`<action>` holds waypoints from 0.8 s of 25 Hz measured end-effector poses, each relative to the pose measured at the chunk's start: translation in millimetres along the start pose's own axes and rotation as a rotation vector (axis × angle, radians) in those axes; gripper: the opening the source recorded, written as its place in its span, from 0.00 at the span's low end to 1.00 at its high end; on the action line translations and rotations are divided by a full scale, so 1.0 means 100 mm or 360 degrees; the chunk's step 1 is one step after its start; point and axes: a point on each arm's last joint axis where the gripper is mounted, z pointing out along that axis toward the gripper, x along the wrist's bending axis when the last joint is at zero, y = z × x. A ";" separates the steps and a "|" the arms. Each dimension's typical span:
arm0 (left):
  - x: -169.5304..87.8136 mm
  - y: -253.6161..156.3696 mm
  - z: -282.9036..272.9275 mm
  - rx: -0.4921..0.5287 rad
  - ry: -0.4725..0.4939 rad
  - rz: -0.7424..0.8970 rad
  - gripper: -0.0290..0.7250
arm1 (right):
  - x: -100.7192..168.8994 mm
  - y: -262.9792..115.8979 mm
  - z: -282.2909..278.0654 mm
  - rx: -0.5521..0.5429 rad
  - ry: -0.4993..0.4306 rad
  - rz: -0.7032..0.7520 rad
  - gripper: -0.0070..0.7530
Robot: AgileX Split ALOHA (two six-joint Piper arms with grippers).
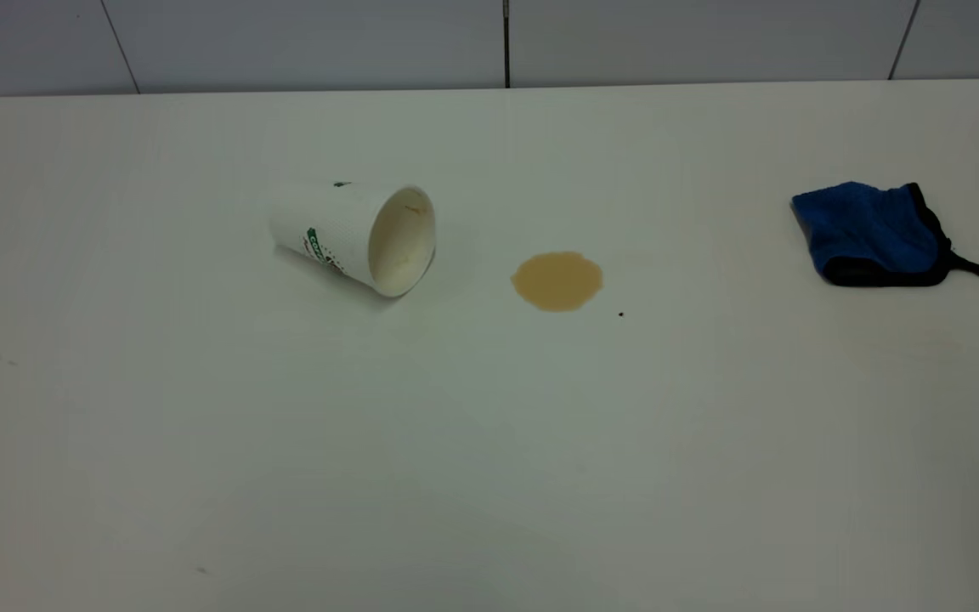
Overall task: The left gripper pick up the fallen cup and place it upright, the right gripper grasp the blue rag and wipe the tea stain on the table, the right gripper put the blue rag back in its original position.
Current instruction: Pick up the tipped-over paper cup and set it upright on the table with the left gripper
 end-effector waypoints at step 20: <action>-0.42 1.72 0.55 0.0015 -0.0592 0.0337 0.79 | 0.00 0.00 0.00 0.0000 0.0000 0.0000 0.32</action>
